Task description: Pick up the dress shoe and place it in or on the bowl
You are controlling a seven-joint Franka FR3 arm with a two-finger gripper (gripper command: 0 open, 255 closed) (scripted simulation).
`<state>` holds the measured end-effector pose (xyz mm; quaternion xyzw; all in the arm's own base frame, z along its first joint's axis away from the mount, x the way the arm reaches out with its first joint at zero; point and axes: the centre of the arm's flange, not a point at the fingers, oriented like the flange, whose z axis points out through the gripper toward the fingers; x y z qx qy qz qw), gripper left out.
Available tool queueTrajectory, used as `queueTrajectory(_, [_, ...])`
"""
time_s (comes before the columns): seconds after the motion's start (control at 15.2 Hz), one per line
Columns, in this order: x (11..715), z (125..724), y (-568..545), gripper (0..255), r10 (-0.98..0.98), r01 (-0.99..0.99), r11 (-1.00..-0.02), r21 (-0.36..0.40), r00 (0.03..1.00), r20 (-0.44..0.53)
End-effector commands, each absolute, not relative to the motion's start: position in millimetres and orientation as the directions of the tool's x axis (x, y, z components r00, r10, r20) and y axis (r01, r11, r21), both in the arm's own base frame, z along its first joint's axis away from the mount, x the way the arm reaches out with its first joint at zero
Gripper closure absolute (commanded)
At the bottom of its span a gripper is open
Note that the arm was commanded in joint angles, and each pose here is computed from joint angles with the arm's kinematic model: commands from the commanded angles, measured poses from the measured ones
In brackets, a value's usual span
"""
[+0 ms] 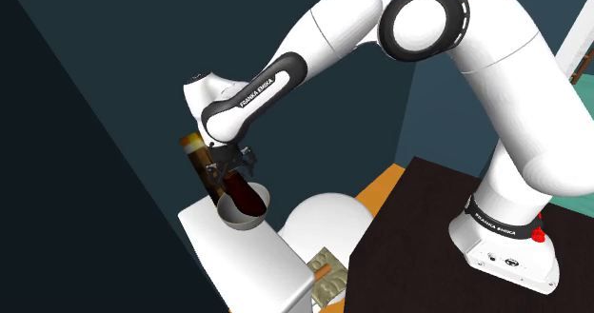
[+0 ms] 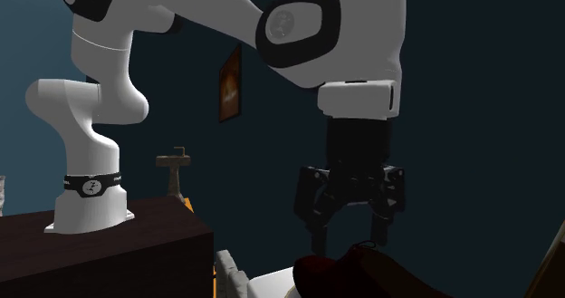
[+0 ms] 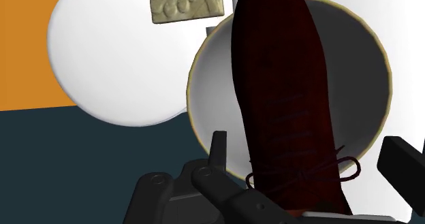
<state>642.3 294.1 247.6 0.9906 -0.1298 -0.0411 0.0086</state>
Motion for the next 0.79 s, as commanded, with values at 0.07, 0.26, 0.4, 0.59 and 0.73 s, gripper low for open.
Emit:
queueTrajectory(0.07, [644.2,273.4,294.6,0,-0.258,-0.256,-0.966,0.028,0.963,-0.079])
queueTrajectory(0.26, [646.2,296.9,294.7,0,-0.258,-0.256,-0.966,0.028,0.963,-0.079])
queueTrajectory(0.4, [646.2,296.9,294.7,0,-0.258,-0.256,-0.966,0.028,0.963,-0.079])
queueTrajectory(0.59, [646.2,296.9,294.7,0,-0.258,-0.256,-0.966,0.028,0.963,-0.079])
queueTrajectory(0.73, [646.2,296.9,294.7,0,-0.258,-0.256,-0.966,0.028,0.963,-0.079])
